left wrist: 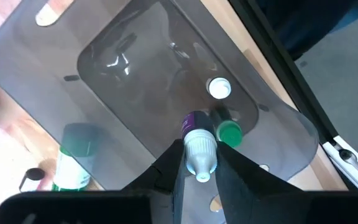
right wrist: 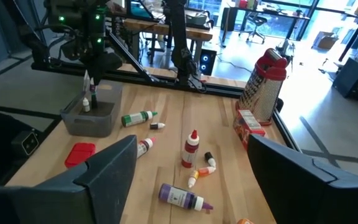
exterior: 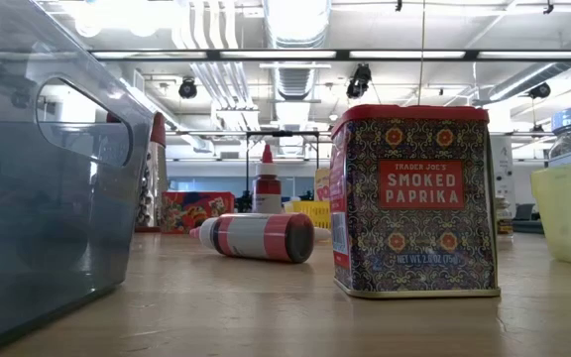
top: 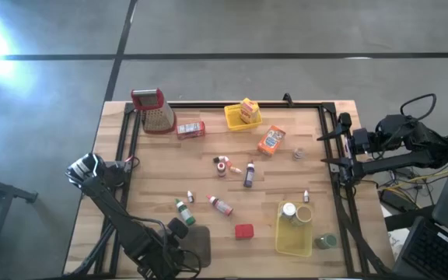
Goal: Pick & Place Kitchen Items
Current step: Put the small violet food coloring bottle into the black bin
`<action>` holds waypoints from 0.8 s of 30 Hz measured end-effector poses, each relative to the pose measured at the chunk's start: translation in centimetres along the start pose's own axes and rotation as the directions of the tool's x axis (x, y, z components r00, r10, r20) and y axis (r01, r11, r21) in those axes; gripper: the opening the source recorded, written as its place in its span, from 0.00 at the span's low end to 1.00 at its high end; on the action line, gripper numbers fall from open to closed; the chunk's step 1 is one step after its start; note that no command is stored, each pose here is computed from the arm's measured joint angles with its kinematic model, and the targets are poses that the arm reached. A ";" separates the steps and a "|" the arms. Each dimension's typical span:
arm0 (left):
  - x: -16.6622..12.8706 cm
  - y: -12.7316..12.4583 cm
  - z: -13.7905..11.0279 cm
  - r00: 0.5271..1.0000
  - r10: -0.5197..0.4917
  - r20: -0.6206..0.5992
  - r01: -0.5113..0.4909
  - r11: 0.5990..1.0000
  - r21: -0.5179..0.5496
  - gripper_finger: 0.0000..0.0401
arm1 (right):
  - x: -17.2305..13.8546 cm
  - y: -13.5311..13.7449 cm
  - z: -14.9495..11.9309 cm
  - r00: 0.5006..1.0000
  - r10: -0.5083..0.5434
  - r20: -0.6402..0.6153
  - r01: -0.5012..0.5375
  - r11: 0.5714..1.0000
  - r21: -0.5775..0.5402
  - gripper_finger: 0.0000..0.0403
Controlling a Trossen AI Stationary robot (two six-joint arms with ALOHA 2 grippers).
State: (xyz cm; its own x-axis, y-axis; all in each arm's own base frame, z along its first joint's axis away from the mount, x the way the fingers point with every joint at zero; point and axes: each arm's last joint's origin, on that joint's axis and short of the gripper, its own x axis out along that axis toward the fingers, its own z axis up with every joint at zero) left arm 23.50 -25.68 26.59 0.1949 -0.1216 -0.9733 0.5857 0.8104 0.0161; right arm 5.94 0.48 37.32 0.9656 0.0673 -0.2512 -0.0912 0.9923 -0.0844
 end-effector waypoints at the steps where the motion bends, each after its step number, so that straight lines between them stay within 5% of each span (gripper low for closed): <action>1: 0.0 0.0 0.0 1.000 -0.001 -0.001 0.001 1.000 -0.005 0.19 | 0.0 0.0 0.0 1.000 0.000 0.000 0.000 1.000 -0.002 0.72; 24: 1.2 0.2 -1.7 0.989 -0.023 -0.146 -0.027 0.942 -0.334 0.19 | 0.0 0.0 0.0 1.000 0.000 0.000 0.000 1.000 0.001 0.57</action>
State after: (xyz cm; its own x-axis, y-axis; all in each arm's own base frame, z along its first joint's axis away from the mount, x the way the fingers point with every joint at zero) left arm 22.56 -24.68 25.00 0.0642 -0.0555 -0.9964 0.2842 0.9581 -0.0350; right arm 5.94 0.48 37.31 0.9655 0.0676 -0.2515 -0.0913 0.9923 -0.0839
